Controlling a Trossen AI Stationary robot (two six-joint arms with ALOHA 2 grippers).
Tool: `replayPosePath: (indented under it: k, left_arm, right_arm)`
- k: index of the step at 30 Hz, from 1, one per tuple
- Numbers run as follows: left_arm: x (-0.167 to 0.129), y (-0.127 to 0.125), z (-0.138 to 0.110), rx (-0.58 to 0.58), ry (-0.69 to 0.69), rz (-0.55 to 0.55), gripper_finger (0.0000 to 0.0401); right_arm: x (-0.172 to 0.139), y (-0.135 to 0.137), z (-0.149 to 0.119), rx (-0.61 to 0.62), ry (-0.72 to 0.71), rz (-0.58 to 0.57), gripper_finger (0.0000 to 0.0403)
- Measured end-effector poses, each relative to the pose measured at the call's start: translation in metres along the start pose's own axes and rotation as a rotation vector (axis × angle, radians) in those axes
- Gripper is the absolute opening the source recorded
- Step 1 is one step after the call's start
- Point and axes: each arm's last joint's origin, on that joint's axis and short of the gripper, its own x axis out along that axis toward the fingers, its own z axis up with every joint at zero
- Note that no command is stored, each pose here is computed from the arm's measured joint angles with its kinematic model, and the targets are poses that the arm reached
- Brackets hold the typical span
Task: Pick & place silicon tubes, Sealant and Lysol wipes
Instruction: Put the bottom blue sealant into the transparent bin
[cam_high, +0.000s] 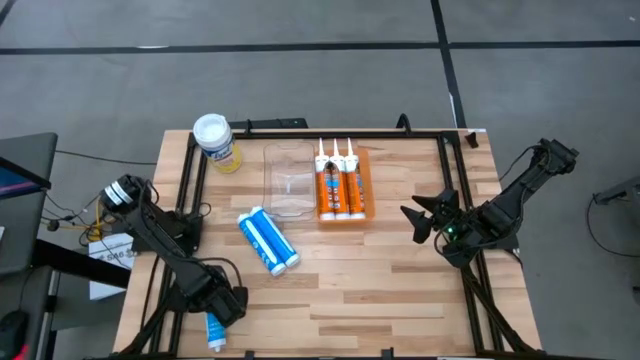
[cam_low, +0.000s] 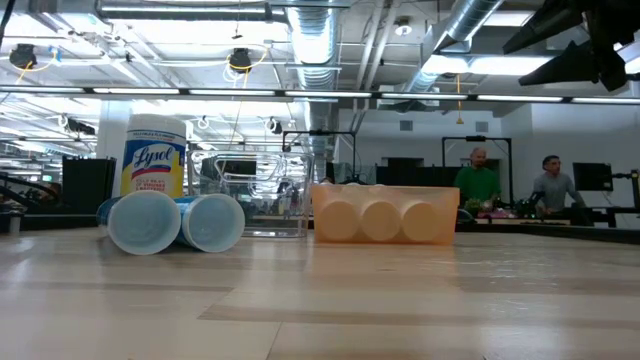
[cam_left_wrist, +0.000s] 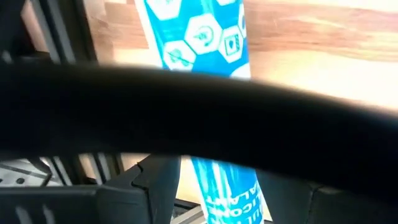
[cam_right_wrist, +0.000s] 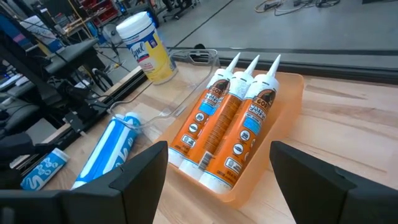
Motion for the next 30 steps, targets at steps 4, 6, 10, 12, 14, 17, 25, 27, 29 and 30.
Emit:
replayPosePath:
  k: [4,6,10,12,14,17,25,27,29,30]
  left_arm:
    - [0.007,-0.005,-0.002,-0.002,-0.001,0.003,0.0193]
    - [0.011,-0.007,-0.004,-0.005,0.007,0.01,0.0194]
    - [0.015,-0.009,-0.005,-0.006,0.008,0.016,0.0194]
    - [0.016,-0.01,-0.004,-0.008,0.004,0.018,0.0194]
    - [0.018,-0.01,-0.003,-0.008,0.002,0.019,0.0194]
    - [0.023,-0.009,0.0,-0.003,0.028,0.014,0.0194]
    - [0.029,-0.009,0.002,0.004,0.066,0.024,0.0194]
    - [0.029,-0.009,0.002,0.005,0.064,0.024,0.0194]
    - [0.029,-0.009,0.002,0.005,0.062,0.024,0.0194]
    - [0.03,-0.009,0.002,0.004,0.06,0.023,0.0194]
  right_arm:
    - [0.0,0.0,0.0,-0.001,0.0,0.0,0.0276]
    - [0.0,0.0,0.0,-0.001,0.0,0.0,0.0276]
    - [0.0,0.0,0.0,-0.002,0.0,0.0,0.0276]
    - [0.0,0.0,0.0,-0.002,0.001,0.0,0.0276]
    - [0.0,0.0,0.0,-0.002,0.001,0.0,0.0276]
    - [0.0,0.0,0.0,-0.002,0.002,0.0,0.0276]
    - [0.0,0.0,0.0,0.0,0.004,0.002,0.0276]
    - [-0.001,-0.001,0.001,0.005,0.001,0.003,0.0276]
    - [-0.001,-0.001,0.001,0.003,0.0,0.002,0.0276]
    - [-0.001,-0.002,0.002,0.003,0.0,0.002,0.0276]
